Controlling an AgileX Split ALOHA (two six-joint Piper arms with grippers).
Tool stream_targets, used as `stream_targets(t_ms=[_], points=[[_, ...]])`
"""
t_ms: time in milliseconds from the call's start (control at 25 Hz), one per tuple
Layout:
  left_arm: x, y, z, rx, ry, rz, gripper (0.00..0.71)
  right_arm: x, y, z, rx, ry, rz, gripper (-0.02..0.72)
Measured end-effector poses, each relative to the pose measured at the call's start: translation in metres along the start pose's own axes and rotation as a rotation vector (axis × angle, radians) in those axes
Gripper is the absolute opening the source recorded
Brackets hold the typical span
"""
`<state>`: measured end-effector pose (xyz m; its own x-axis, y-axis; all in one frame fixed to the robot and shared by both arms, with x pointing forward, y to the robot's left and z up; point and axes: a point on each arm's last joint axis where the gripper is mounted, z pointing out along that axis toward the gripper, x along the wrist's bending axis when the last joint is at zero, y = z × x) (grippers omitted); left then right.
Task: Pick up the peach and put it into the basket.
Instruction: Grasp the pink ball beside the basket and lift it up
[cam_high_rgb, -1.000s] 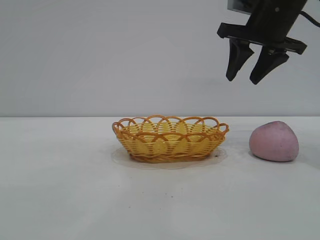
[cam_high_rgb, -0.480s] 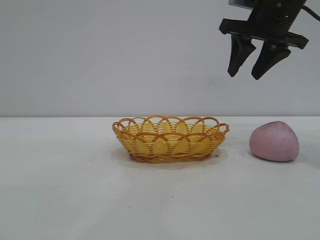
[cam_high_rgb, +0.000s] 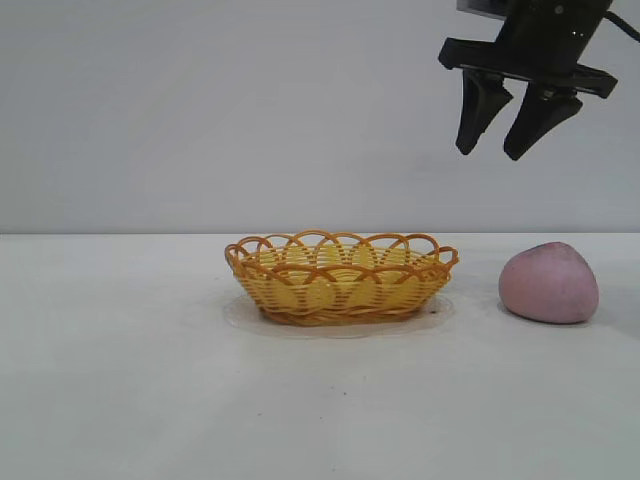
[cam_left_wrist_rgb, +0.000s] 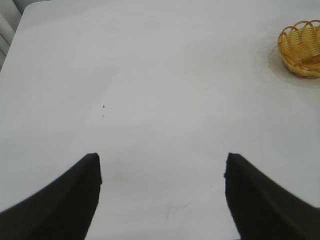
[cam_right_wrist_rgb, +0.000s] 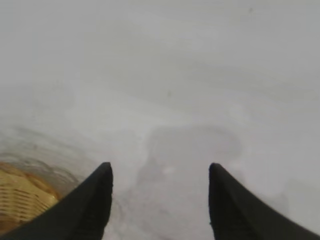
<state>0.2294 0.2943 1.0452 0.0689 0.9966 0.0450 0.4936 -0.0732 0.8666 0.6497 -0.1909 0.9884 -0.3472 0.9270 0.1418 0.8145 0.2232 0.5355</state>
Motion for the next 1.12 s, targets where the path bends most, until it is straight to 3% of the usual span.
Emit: stream_targets(t_ms=[720, 1120], points=[[0.0, 0.0, 0.0, 0.0, 0.009, -0.007, 0.463, -0.002, -0.003, -0.001, 0.036, -0.022, -0.047, 0.362], [0.0, 0.0, 0.0, 0.0, 0.009, -0.007, 0.463, 0.004, -0.008, -0.03, 0.126, -0.015, -0.096, 0.362]])
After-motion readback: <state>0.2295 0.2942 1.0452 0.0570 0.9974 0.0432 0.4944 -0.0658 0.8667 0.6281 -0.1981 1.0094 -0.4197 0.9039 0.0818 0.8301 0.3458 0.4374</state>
